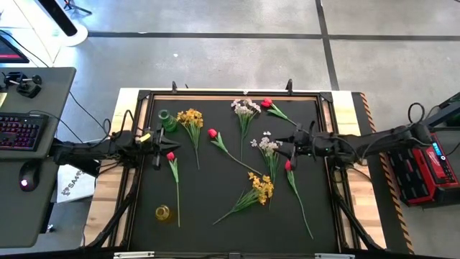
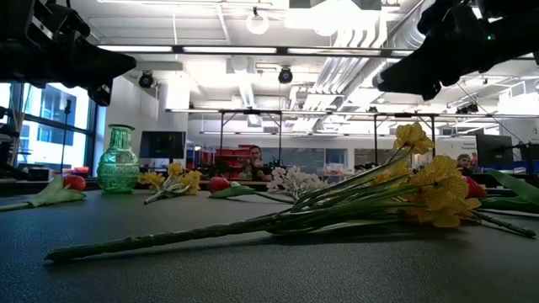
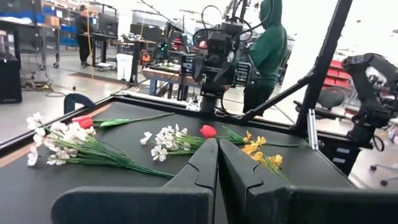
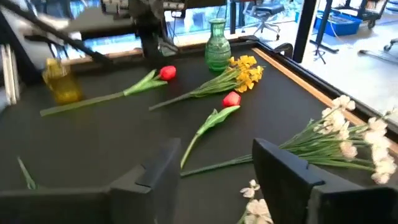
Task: Sort flowers into vase by color
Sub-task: Move the red tulip to the center of the table
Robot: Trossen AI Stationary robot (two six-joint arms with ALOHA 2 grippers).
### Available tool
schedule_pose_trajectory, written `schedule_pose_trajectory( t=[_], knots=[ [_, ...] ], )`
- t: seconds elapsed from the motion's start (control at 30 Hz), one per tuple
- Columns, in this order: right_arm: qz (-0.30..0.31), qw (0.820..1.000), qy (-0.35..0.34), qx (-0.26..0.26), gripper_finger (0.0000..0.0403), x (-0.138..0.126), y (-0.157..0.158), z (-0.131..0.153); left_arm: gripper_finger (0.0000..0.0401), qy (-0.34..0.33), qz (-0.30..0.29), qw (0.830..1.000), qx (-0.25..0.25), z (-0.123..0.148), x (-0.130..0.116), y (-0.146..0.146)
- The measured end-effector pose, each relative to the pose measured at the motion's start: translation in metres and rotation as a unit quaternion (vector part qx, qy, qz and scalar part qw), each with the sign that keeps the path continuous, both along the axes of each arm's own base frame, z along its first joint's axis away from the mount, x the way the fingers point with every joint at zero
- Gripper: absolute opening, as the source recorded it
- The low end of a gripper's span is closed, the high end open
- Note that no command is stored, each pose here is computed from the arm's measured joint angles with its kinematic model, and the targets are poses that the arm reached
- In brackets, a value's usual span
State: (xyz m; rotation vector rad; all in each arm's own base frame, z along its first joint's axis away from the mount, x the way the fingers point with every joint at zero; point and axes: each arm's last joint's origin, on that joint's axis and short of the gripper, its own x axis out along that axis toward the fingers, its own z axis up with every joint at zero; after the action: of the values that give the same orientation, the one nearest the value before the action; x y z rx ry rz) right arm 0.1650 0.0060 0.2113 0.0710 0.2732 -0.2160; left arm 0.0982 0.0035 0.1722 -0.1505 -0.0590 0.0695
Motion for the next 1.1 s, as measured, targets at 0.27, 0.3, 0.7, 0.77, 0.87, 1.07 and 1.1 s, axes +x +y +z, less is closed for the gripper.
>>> schedule_pose_trajectory(
  t=[0.27,0.3,0.7,0.77,0.87,1.07,1.1],
  knots=[
    [0.015,0.990,0.133,0.036,0.0222,-0.009,0.012,0.021,0.0000,-0.032,-0.006,0.999,0.029,0.007,-0.001,-0.004],
    [0.009,0.987,0.152,0.059,0.0222,-0.011,0.015,0.024,0.0000,-0.037,-0.009,0.999,0.024,0.008,-0.001,-0.004],
    [-0.103,0.873,0.394,0.269,0.0222,-0.013,0.068,-0.004,0.0000,-0.032,0.013,0.999,0.003,0.006,-0.001,-0.007],
    [-0.125,0.855,0.425,0.271,0.0222,-0.010,0.078,-0.017,0.0000,-0.033,0.011,0.999,0.003,0.006,-0.001,-0.008],
    [-0.162,0.835,0.454,0.265,0.0219,-0.004,0.088,-0.034,0.0000,-0.033,0.008,0.999,0.003,0.006,-0.001,-0.008],
    [-0.172,0.817,0.477,0.275,0.0180,0.012,0.104,-0.062,0.0000,-0.032,0.009,0.999,0.006,0.006,-0.001,-0.008],
    [-0.170,0.816,0.478,0.277,0.0172,0.015,0.105,-0.065,0.0000,-0.032,0.009,0.999,0.004,0.006,-0.001,-0.008]
  ],
)
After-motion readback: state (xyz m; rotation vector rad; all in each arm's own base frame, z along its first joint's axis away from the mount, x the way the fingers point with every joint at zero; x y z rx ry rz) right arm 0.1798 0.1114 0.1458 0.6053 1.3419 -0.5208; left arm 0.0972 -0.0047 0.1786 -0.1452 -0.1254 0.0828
